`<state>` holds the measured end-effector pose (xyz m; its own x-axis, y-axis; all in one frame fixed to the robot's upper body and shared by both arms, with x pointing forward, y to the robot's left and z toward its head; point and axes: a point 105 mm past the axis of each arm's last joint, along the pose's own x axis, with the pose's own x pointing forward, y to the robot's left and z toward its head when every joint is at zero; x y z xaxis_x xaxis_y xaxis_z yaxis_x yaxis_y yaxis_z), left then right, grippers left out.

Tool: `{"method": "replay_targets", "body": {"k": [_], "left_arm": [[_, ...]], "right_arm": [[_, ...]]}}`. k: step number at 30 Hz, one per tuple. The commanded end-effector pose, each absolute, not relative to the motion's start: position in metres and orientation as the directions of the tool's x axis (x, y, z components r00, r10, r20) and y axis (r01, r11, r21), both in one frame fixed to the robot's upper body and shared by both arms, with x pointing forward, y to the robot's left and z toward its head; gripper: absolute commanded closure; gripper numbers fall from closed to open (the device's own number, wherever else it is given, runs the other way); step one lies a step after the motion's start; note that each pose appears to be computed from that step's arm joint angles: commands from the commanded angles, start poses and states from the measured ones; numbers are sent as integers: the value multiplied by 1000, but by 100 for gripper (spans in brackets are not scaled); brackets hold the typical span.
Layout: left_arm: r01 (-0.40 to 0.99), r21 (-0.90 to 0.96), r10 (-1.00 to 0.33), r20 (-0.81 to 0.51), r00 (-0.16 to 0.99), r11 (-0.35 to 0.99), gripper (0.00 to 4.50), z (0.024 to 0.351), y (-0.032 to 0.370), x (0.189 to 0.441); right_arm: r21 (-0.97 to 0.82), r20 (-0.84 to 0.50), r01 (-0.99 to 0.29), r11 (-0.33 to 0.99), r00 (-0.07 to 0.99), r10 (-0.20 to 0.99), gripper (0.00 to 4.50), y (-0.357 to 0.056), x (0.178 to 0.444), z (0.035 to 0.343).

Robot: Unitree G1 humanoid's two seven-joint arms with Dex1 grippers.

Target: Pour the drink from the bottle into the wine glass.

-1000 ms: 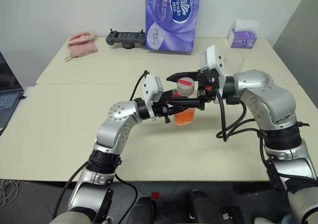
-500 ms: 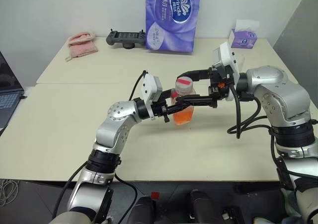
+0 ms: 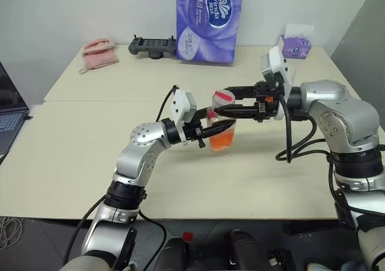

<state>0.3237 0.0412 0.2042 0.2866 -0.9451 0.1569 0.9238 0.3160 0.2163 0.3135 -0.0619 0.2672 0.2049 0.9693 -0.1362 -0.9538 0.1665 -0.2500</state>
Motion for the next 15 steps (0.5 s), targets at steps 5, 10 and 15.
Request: {"method": "replay_targets", "body": {"k": [5, 10, 15], "left_arm": [[912, 266, -943, 203, 264, 313, 278, 222, 40, 320], [912, 266, -943, 202, 263, 312, 279, 222, 39, 320], [912, 265, -943, 197, 267, 314, 279, 220, 40, 320]], "right_arm": [[-323, -105, -937, 132, 174, 979, 272, -62, 307, 286], [-319, -146, -948, -4, 45, 988, 272, -68, 297, 285], [-312, -116, -950, -28, 9, 993, 274, -74, 301, 298]]}}
